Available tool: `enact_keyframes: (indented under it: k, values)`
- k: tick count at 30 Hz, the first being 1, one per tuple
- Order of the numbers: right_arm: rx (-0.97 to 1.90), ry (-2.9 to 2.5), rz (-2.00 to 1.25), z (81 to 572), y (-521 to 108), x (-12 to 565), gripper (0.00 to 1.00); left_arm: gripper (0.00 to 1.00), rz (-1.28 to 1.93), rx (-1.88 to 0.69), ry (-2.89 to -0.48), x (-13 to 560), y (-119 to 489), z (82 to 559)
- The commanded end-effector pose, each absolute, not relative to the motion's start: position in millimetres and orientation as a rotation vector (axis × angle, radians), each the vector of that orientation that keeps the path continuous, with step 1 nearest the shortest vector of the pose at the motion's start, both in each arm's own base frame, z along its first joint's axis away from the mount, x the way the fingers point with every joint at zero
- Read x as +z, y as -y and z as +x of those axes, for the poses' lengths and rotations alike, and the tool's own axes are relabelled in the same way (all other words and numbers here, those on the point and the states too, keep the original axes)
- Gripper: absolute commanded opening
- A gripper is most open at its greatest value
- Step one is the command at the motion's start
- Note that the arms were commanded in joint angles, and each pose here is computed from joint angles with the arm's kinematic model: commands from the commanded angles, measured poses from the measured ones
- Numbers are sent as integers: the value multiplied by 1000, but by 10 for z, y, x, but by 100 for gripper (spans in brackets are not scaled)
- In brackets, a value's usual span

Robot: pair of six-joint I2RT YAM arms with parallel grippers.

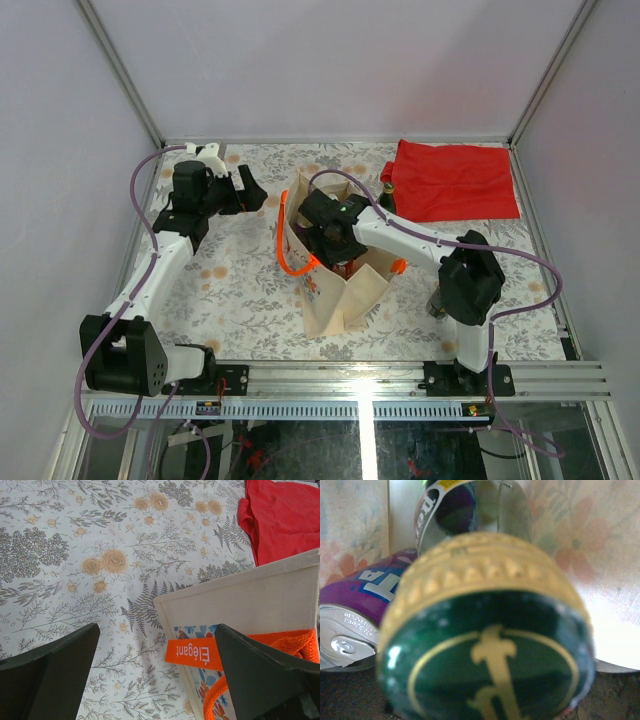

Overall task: Place the beverage into the canvas bag
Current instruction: Place the drink in the canvas bag.

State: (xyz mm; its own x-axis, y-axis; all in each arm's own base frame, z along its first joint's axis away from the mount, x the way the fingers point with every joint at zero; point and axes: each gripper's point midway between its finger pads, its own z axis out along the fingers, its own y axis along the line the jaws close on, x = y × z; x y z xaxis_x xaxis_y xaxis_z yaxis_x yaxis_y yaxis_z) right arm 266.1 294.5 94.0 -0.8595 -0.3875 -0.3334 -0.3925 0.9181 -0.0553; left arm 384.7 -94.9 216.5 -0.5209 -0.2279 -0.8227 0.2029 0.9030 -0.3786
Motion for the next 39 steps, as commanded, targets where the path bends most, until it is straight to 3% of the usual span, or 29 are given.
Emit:
enact_keyframes:
  k: [1, 19, 26, 39]
  values:
    - [228, -2661, -566, 2735, -3245, 1060, 69, 100, -11, -515, -1997, 2353, 909, 3897]
    - [200, -2659, -585, 2718, -3178, 1236, 80, 100, -7, -532, -1994, 2368, 930, 3872]
    - [213, -2582, -553, 2842, -3218, 1625, 87, 100, -8, -535, -1992, 2370, 935, 3883]
    - [196, -2542, -517, 2891, -3171, 1838, 90, 100, -6, -534, -1992, 2368, 934, 3885]
